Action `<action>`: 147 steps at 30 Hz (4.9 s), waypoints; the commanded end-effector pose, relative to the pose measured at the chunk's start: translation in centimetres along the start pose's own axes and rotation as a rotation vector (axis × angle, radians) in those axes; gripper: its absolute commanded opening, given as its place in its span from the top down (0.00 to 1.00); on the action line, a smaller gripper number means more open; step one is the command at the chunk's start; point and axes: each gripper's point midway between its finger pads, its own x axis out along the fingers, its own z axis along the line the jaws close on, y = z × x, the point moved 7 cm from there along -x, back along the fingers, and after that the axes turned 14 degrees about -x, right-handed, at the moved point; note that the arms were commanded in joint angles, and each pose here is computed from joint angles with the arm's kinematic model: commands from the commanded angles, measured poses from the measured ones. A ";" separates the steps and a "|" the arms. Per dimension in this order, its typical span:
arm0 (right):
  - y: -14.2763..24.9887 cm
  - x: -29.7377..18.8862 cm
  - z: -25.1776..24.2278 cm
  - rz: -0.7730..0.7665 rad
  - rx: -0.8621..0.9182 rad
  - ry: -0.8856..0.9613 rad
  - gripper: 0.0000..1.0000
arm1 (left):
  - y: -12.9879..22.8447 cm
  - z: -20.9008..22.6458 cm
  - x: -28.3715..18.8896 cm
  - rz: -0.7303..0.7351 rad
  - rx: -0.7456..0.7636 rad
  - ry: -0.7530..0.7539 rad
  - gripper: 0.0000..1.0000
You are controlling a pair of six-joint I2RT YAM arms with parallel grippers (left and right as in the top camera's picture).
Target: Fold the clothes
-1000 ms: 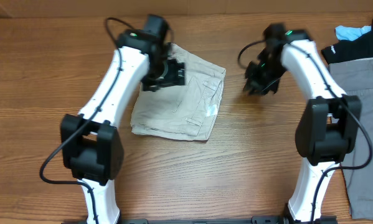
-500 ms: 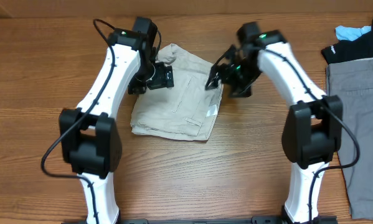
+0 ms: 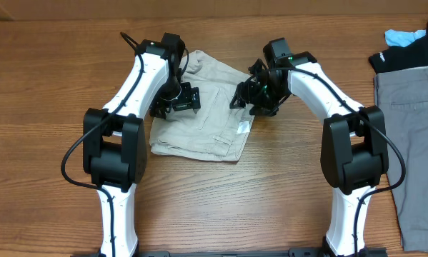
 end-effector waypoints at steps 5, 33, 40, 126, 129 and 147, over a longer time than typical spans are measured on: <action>-0.6 0.0 0.7 -0.039 -0.006 -0.059 0.29 | -0.2 0.2 1.1 0.006 -0.001 -0.031 0.05; -1.9 -2.2 -1.4 -0.089 0.081 0.221 0.96 | -0.5 0.8 1.0 -0.025 -0.002 -0.083 0.05; -2.1 -4.3 -2.0 -0.087 0.100 0.376 0.87 | -0.7 1.0 1.0 -0.041 -0.002 -0.103 0.05; 5.4 3.3 3.2 0.224 0.215 0.230 0.96 | -4.8 -6.4 4.8 -0.113 0.121 0.185 0.94; 7.0 4.3 1.9 0.264 0.240 0.243 0.96 | -5.5 -5.5 4.8 -0.145 0.091 0.144 0.94; 9.5 3.7 -3.4 0.313 0.372 0.335 0.96 | -10.9 4.0 2.9 -0.182 -0.139 0.090 0.91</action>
